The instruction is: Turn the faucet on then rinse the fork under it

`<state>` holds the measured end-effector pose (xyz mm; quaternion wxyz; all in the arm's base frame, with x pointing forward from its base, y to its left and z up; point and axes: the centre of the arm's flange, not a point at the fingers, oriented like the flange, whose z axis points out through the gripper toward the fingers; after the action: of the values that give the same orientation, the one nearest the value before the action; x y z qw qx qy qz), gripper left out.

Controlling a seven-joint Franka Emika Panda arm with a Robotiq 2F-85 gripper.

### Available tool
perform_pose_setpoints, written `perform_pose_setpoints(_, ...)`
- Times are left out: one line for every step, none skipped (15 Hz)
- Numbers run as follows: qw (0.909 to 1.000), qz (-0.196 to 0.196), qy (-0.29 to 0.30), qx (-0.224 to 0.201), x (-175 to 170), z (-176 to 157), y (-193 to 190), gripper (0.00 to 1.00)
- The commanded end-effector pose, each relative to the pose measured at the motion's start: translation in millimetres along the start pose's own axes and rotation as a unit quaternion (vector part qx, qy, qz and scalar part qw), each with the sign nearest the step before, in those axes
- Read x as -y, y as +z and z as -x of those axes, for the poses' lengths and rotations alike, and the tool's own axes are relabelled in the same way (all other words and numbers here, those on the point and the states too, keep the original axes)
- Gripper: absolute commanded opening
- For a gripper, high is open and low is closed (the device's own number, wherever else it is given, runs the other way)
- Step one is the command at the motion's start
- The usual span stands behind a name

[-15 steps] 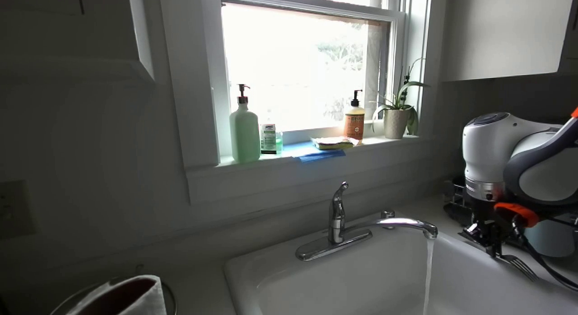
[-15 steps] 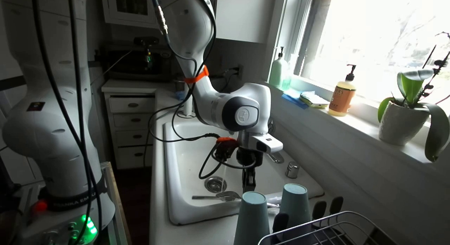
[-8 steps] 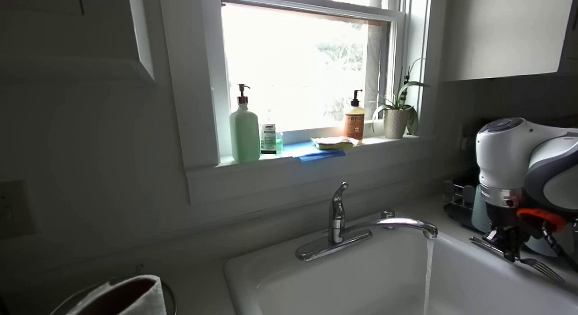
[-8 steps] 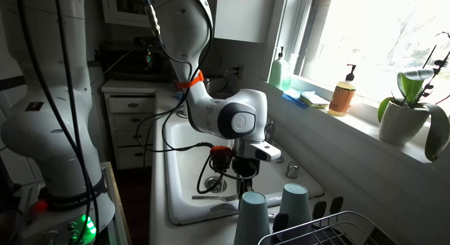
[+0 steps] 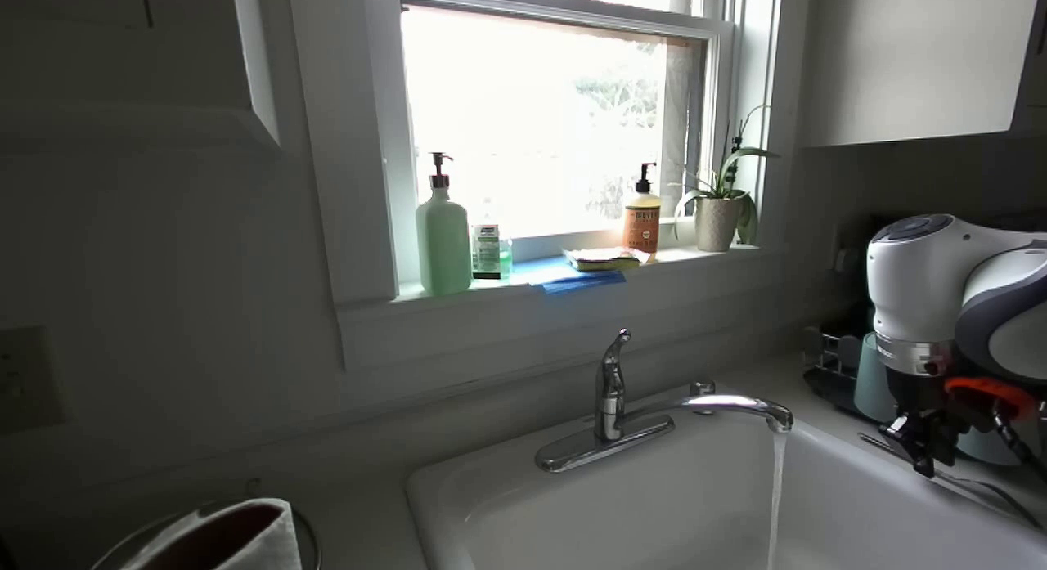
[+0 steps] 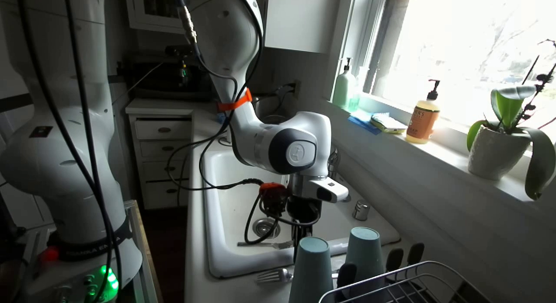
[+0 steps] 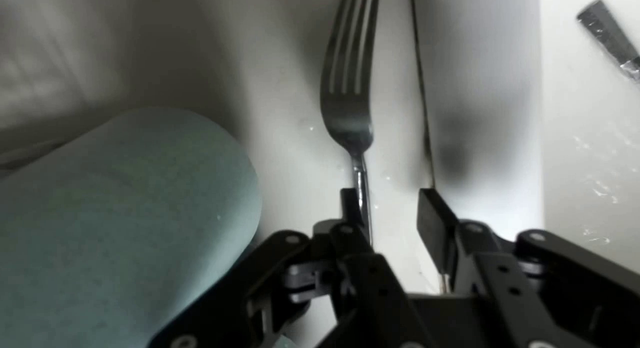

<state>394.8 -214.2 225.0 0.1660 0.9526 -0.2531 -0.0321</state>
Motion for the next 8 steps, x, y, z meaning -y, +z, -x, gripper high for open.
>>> perform_pose_setpoints(0.9999,0.002,-0.012,-0.005,-8,4,-3,0.66)
perform_pose_setpoints(0.9999,-0.001,-0.013,-0.007,-9,4,-5,0.74)
perform_pose_setpoints(0.9998,-0.006,-0.015,-0.008,-11,5,-9,0.8)
perform_pose_setpoints(0.9997,-0.01,-0.018,-0.011,-14,6,-13,0.87)
perform_pose_setpoints(0.9996,-0.016,-0.021,-0.012,-18,6,-21,0.93)
perform_pose_setpoints(0.9994,-0.025,-0.017,-0.016,-21,5,-29,1.0)
perform_pose_setpoints(0.9992,-0.036,-0.01,-0.017,-23,4,-39,1.0)
perform_pose_setpoints(0.9989,-0.041,-0.009,-0.02,-24,4,-47,1.0)
